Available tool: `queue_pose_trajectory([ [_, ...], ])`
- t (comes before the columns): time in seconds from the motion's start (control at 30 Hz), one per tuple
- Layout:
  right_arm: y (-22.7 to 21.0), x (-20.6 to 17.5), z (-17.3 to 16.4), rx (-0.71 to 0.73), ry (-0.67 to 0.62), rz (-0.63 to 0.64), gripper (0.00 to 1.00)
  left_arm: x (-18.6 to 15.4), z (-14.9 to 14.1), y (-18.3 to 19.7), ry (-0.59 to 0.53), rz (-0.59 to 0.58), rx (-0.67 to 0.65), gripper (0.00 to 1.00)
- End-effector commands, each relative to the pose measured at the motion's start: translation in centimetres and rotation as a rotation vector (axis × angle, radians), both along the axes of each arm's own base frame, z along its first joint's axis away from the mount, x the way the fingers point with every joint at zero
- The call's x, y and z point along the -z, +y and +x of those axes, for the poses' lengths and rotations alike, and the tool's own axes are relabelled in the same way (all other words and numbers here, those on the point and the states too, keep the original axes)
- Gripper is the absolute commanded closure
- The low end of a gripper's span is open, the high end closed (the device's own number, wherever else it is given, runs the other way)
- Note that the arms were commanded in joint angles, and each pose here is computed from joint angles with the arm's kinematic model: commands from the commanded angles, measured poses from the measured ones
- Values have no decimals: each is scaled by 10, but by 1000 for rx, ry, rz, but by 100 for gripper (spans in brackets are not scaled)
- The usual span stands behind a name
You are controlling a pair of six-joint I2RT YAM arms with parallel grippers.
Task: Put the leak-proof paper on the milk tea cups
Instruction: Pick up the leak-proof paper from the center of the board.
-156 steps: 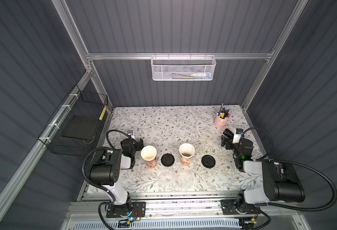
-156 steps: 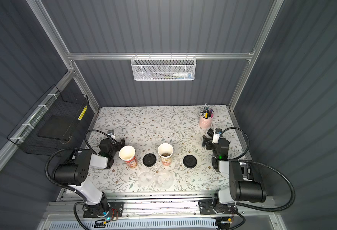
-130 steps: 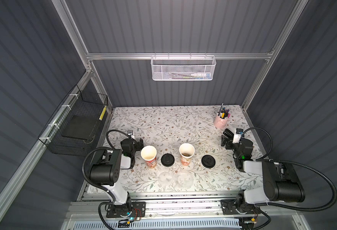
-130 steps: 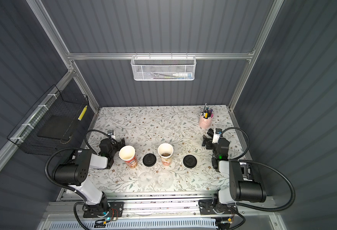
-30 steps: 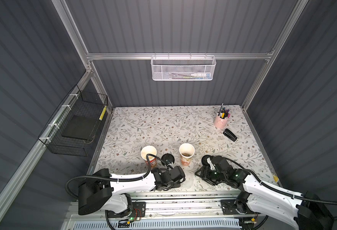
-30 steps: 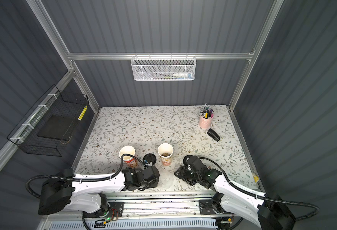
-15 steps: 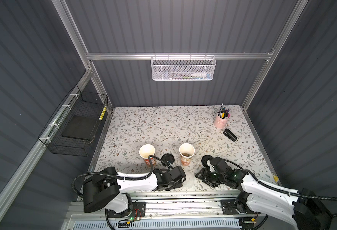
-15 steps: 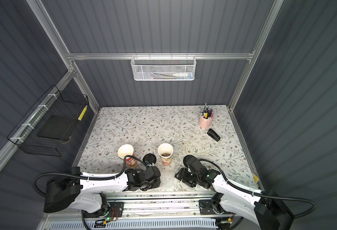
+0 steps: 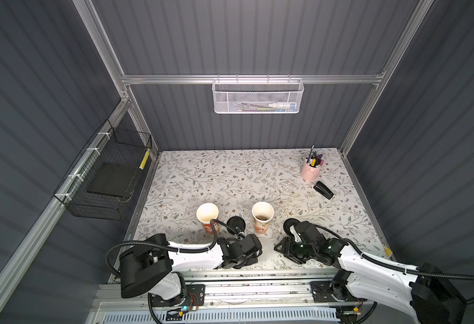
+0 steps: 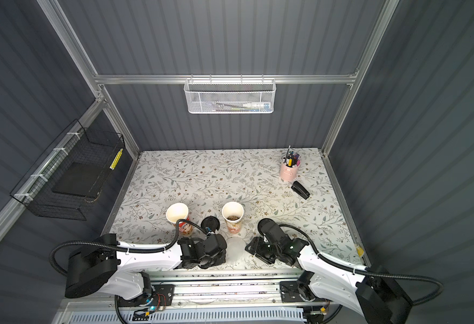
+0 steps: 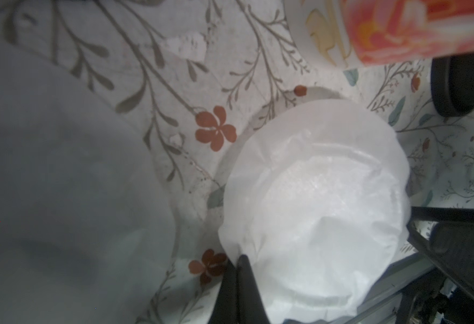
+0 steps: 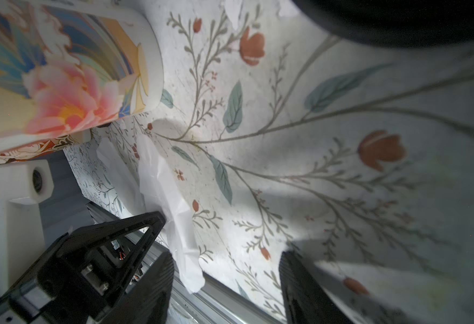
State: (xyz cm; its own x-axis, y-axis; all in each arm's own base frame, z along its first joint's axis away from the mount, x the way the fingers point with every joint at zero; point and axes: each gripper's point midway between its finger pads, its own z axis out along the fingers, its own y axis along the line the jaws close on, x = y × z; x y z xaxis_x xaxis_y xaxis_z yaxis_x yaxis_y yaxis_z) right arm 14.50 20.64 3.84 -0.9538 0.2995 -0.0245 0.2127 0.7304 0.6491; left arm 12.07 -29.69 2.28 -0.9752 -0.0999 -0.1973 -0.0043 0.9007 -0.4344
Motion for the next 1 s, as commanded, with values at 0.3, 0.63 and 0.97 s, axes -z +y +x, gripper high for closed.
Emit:
queue_pose_trajectory([
  [0.3,-23,-9,-14,13,-36,-35,33,-28,2,-10,-29,7,64,100],
  [0.63,-42,-37,-32,2,-76,-20,29,-59,-16,-9,-7,-31,159,100],
  [0.97,-42,-81,-42,-70,-131,17,25,-123,-37,-5,21,-76,294,100],
])
